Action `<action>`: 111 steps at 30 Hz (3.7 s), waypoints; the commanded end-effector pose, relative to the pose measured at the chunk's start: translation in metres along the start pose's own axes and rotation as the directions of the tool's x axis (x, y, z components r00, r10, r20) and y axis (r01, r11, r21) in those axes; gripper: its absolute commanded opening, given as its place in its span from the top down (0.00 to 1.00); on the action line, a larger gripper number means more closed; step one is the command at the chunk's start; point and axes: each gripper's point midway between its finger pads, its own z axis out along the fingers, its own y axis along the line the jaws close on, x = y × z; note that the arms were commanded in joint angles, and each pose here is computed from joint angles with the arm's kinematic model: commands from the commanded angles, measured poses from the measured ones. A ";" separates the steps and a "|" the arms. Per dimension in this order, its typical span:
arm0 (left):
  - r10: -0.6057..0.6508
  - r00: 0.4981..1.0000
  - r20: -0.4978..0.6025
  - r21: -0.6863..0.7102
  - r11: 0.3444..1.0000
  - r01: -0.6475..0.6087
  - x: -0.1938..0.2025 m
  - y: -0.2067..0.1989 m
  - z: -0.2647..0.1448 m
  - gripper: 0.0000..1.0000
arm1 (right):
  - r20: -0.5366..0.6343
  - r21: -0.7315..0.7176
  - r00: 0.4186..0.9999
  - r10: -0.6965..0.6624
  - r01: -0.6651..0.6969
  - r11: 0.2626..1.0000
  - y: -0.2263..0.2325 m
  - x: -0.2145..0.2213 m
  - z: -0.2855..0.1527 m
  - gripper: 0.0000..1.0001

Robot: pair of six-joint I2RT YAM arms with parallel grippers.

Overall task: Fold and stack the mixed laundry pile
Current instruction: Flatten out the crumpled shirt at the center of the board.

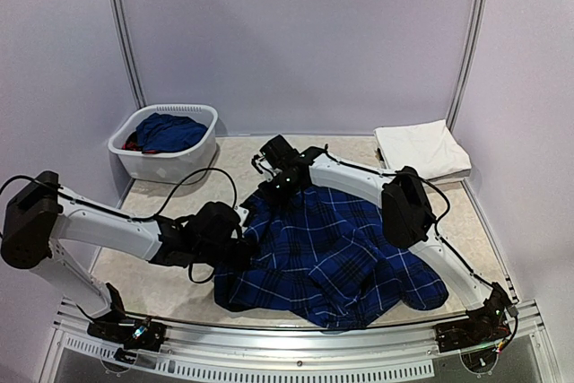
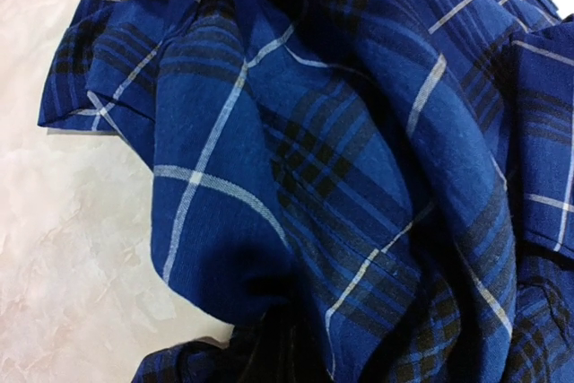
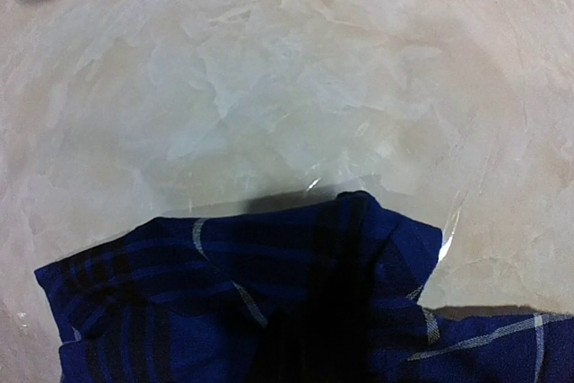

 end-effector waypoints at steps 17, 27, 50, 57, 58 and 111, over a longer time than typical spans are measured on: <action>0.013 0.995 0.094 -0.076 0.997 -0.006 -0.036 0.003 -0.027 1.00 | 0.509 -0.029 0.860 0.035 -0.023 0.999 0.007 -0.125 -0.230 0.99; 0.067 0.987 0.143 -0.128 0.991 -0.049 -0.063 0.003 -0.034 1.00 | 0.807 0.066 0.583 0.095 -0.249 0.966 -0.040 -0.080 -0.354 0.99; -0.010 0.983 0.181 0.040 0.999 0.002 -0.122 0.019 -0.042 0.42 | 0.477 -0.030 0.867 0.143 -0.146 0.989 -0.028 0.095 -0.207 0.98; -0.011 0.994 0.108 0.233 0.972 -0.015 -0.147 -0.021 -0.011 0.49 | 0.385 -0.001 0.914 0.127 -0.137 0.991 -0.034 0.144 -0.205 0.98; -0.009 0.996 0.094 0.242 0.970 -0.014 -0.145 -0.025 -0.005 0.49 | 0.366 0.011 0.921 0.133 -0.147 0.989 -0.036 0.154 -0.203 0.98; 0.041 0.997 0.061 0.410 0.910 -0.062 -0.051 -0.147 0.057 0.80 | 0.152 0.143 0.932 0.330 -0.351 0.925 -0.035 0.167 -0.222 0.59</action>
